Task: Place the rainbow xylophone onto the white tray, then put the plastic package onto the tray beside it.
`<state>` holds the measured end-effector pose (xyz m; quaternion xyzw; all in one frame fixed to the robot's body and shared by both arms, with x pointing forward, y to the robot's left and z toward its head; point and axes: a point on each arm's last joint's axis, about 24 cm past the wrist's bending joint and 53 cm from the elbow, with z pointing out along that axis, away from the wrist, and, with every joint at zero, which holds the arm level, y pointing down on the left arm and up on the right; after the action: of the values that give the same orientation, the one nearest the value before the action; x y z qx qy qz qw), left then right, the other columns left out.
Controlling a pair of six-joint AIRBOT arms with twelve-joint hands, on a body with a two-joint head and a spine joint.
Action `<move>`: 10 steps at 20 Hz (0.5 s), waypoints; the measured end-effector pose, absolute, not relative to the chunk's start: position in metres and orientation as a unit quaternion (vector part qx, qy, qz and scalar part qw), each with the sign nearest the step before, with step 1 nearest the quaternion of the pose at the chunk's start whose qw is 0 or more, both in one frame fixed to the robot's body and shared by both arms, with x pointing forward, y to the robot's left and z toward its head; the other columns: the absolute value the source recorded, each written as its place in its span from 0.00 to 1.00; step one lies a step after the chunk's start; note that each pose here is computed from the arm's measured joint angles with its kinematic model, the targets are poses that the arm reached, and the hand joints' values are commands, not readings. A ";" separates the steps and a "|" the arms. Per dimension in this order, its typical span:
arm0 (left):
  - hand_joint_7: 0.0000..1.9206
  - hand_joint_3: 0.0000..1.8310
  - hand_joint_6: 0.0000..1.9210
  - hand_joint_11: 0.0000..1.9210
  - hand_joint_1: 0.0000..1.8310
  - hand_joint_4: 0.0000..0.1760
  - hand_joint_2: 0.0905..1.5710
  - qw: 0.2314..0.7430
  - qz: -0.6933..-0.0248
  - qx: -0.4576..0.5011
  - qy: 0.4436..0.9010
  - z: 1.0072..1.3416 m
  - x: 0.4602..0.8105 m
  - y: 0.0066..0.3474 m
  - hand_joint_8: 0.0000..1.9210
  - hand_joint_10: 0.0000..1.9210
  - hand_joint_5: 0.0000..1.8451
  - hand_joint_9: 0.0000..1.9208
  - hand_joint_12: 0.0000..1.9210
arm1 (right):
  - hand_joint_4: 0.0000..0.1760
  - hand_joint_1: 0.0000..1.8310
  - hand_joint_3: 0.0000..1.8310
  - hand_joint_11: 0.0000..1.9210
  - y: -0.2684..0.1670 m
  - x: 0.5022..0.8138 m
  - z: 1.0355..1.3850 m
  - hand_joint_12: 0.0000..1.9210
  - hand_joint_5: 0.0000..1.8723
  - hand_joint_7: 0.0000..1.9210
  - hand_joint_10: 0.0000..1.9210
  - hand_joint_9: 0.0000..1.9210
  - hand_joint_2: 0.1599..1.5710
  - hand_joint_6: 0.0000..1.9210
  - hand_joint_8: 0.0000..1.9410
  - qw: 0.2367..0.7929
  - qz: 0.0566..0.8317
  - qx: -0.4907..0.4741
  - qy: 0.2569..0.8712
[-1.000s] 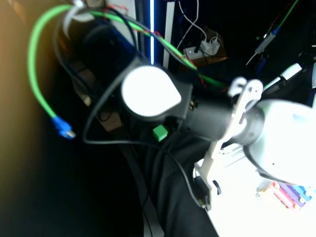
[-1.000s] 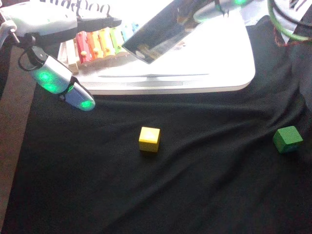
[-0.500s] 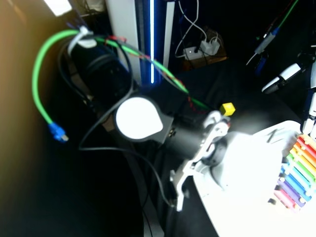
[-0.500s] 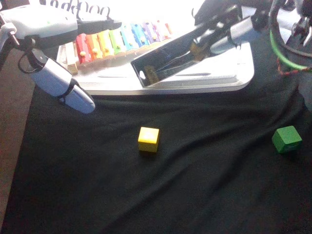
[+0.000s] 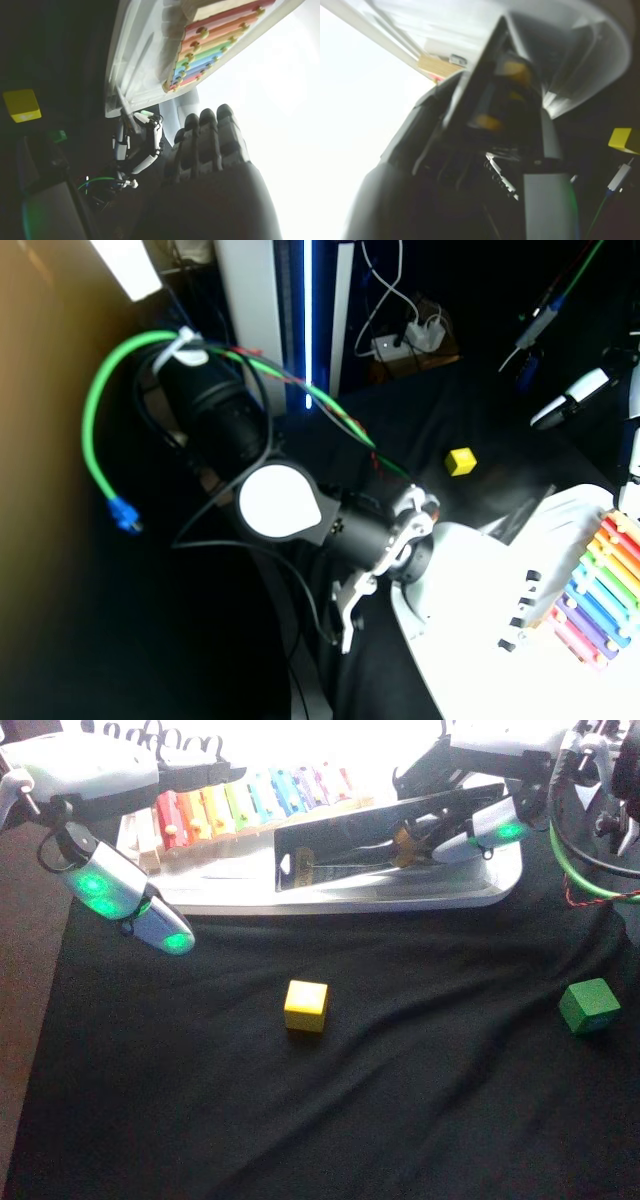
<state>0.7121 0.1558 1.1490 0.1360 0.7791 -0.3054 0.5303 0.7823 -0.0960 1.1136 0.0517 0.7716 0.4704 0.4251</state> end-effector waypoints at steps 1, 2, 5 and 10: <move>0.07 0.00 0.00 0.02 0.44 0.00 0.41 0.529 -0.305 0.136 0.780 1.148 0.712 0.156 0.01 0.00 0.01 0.04 0.01 | 0.00 0.68 0.00 0.32 -0.096 0.782 1.114 0.52 0.40 0.45 0.26 0.44 0.62 0.24 0.25 0.425 0.470 0.052 0.772; 0.07 0.00 0.00 0.02 0.44 0.00 0.41 0.529 -0.305 0.136 0.780 1.147 0.712 0.156 0.01 0.00 0.01 0.04 0.01 | 0.00 0.68 0.00 0.32 -0.096 0.782 1.113 0.52 0.40 0.45 0.26 0.44 0.62 0.24 0.25 0.425 0.470 0.052 0.772; 0.08 0.00 0.00 0.02 0.43 0.00 0.40 0.527 -0.303 0.136 0.782 1.144 0.711 0.157 0.01 0.01 0.01 0.05 0.01 | 0.04 0.65 0.00 0.19 -0.100 0.783 1.107 0.44 0.27 0.32 0.03 0.33 0.49 0.00 0.00 0.428 0.456 0.048 0.779; 0.08 0.00 0.00 0.02 0.43 0.00 0.41 0.527 -0.303 0.136 0.782 1.144 0.711 0.157 0.00 0.00 0.01 0.05 0.01 | 1.00 0.53 0.00 0.00 -0.102 0.784 1.103 0.00 0.00 0.00 0.00 0.00 0.41 0.00 0.00 0.428 0.449 0.049 0.782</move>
<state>0.7109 0.1571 1.1444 0.1365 0.7823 -0.3033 0.5267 0.7836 -0.1022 1.1030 0.0485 0.7825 0.4493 0.4284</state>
